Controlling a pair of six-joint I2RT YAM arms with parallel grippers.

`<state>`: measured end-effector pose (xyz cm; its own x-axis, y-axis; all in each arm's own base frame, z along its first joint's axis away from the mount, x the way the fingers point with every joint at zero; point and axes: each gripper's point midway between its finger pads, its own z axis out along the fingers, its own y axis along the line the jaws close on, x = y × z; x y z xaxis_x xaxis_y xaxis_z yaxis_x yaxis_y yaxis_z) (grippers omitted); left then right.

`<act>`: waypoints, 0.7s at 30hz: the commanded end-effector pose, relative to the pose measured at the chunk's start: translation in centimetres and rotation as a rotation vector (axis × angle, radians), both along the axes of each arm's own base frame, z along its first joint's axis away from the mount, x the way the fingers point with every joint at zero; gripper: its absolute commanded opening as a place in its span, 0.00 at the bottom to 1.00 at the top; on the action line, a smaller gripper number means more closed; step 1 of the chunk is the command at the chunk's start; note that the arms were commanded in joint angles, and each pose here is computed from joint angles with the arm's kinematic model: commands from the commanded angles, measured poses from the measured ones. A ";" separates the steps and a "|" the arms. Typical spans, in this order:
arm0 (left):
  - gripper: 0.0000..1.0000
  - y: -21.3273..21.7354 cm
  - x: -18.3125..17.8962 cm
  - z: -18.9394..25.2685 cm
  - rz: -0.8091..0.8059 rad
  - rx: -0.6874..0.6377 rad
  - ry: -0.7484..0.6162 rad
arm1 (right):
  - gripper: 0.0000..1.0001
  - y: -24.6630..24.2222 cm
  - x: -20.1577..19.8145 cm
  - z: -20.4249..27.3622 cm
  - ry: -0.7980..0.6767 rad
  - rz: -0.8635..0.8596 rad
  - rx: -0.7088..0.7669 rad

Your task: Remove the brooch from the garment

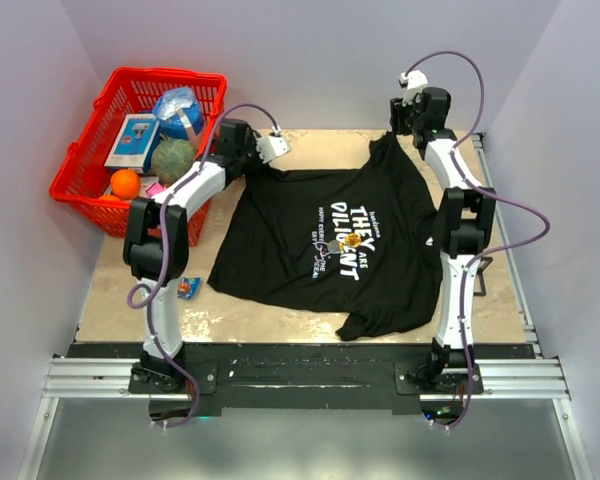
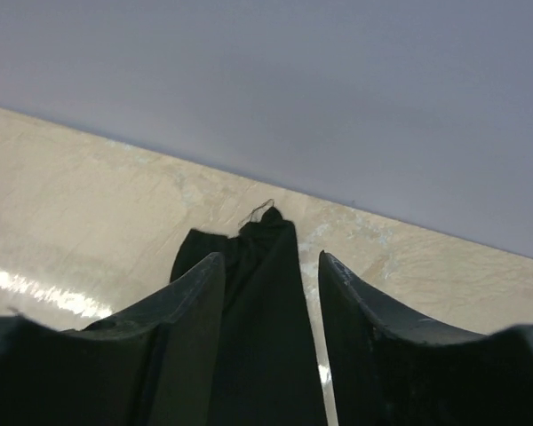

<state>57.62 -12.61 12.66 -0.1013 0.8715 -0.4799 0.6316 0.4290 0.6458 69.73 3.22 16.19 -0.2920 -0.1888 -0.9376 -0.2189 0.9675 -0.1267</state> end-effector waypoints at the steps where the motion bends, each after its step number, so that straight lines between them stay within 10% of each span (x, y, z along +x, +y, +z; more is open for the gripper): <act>1: 0.46 -6.2 -3.0 9.1 -0.095 -0.196 -0.120 | 0.52 2.0 -4.4 13.4 -0.182 0.113 0.007; 6: 0.53 -11.6 -7.8 10.0 -0.197 -0.360 -0.043 | 0.52 3.8 -11.2 12.5 -0.114 0.254 -0.019; 15: 0.59 -15.3 -18.8 0.3 -0.178 -0.668 0.624 | 0.53 11.9 -26.0 2.4 0.236 0.686 0.017; 21: 0.59 -15.0 -22.1 -2.0 -0.184 -0.698 0.739 | 0.53 16.3 -31.1 -1.1 0.354 0.817 0.033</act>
